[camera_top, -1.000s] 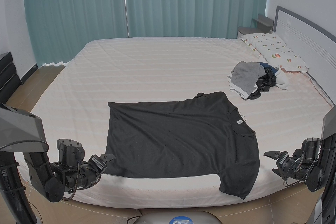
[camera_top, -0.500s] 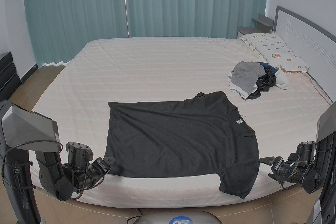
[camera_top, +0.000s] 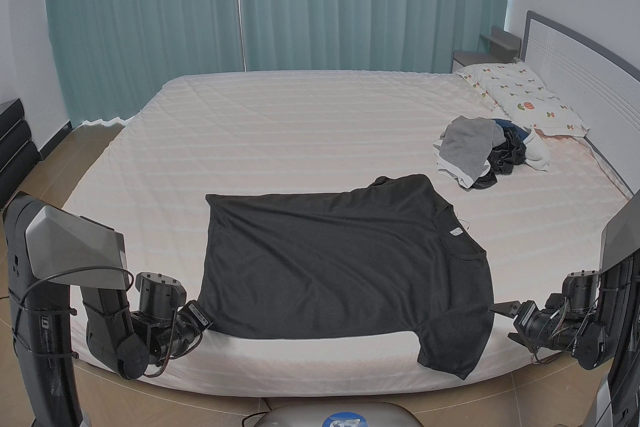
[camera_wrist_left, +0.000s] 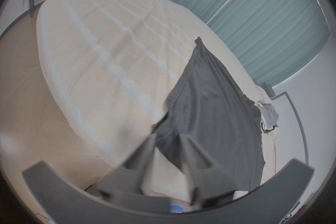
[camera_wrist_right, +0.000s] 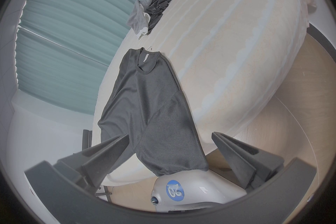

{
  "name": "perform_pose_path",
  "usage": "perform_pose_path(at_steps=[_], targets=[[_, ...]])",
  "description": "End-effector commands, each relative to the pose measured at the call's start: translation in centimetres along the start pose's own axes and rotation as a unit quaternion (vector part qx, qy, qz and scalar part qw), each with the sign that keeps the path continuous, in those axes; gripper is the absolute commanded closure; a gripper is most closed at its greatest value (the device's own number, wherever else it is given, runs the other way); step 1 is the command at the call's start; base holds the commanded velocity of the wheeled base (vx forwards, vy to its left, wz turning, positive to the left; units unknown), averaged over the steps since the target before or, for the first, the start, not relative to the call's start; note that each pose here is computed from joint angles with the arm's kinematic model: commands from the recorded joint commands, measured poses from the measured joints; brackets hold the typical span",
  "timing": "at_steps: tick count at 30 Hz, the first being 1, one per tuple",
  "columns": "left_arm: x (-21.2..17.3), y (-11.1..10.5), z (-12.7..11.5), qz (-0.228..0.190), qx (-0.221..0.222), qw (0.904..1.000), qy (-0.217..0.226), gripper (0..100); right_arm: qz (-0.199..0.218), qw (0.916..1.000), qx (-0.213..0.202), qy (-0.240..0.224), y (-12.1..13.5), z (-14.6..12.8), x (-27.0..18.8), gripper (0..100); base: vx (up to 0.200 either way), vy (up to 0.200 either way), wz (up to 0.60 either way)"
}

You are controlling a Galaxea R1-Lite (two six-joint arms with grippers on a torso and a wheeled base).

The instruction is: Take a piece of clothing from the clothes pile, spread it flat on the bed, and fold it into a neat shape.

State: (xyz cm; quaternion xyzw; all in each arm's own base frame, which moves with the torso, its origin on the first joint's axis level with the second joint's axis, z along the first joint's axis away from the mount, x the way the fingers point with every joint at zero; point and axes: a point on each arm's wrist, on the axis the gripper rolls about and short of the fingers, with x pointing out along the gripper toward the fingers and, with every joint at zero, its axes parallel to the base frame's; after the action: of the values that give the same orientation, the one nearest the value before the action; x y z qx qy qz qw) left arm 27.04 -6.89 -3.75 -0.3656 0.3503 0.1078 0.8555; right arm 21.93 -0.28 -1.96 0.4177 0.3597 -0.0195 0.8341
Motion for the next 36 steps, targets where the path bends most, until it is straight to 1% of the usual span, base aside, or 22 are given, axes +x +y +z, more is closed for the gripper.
perform_pose_path(at_steps=[1,3,5,9,11,16,20,27,34,36], targets=[[0.1,1.1,-0.4,0.040,0.014,0.9990,-0.012,100,-0.003,1.0000,0.001,0.000,-0.1,-0.1,-0.2,0,0.000,0.000,0.00],[-0.5,2.1,-0.5,0.068,0.027,0.9972,-0.018,100,-0.005,1.0000,0.004,-0.001,-0.3,0.0,-0.2,0,0.000,0.000,0.00],[-0.6,2.3,-0.5,0.072,0.030,0.9968,-0.018,100,-0.006,1.0000,0.004,-0.002,-0.3,0.0,-0.2,0,0.000,0.000,0.00],[-0.9,2.2,-0.4,0.064,0.031,0.9972,-0.026,100,-0.004,1.0000,0.002,0.001,-0.2,-0.1,-0.1,0,0.000,0.000,0.00],[-0.9,2.1,-0.4,0.061,0.032,0.9972,-0.029,100,-0.008,0.9999,-0.001,0.011,-0.3,-0.5,0.0,0,0.000,0.000,0.00],[-0.8,2.1,-0.4,0.061,0.030,0.9972,-0.029,100,-0.013,0.9993,-0.028,0.022,-0.5,-0.9,0.6,0,0.000,0.000,0.00],[-0.7,2.2,-0.2,0.061,0.027,0.9973,-0.030,100,-0.016,0.9988,-0.038,0.028,-0.6,-1.1,0.8,0,0.000,0.000,0.00],[-0.6,2.1,0.0,0.058,0.023,0.9976,-0.032,100,-0.007,0.9984,-0.048,0.027,-0.4,-1.0,1.5,0,0.000,0.000,0.00],[-0.6,2.1,0.0,0.057,0.021,0.9977,-0.031,100,0.002,0.9980,-0.059,0.023,-0.2,-0.8,3.2,0,0.000,0.000,0.00],[-0.5,2.1,0.0,0.056,0.020,0.9977,-0.031,100,0.020,0.9975,-0.067,0.013,0.4,-0.4,3.7,0,0.000,0.000,0.00]])
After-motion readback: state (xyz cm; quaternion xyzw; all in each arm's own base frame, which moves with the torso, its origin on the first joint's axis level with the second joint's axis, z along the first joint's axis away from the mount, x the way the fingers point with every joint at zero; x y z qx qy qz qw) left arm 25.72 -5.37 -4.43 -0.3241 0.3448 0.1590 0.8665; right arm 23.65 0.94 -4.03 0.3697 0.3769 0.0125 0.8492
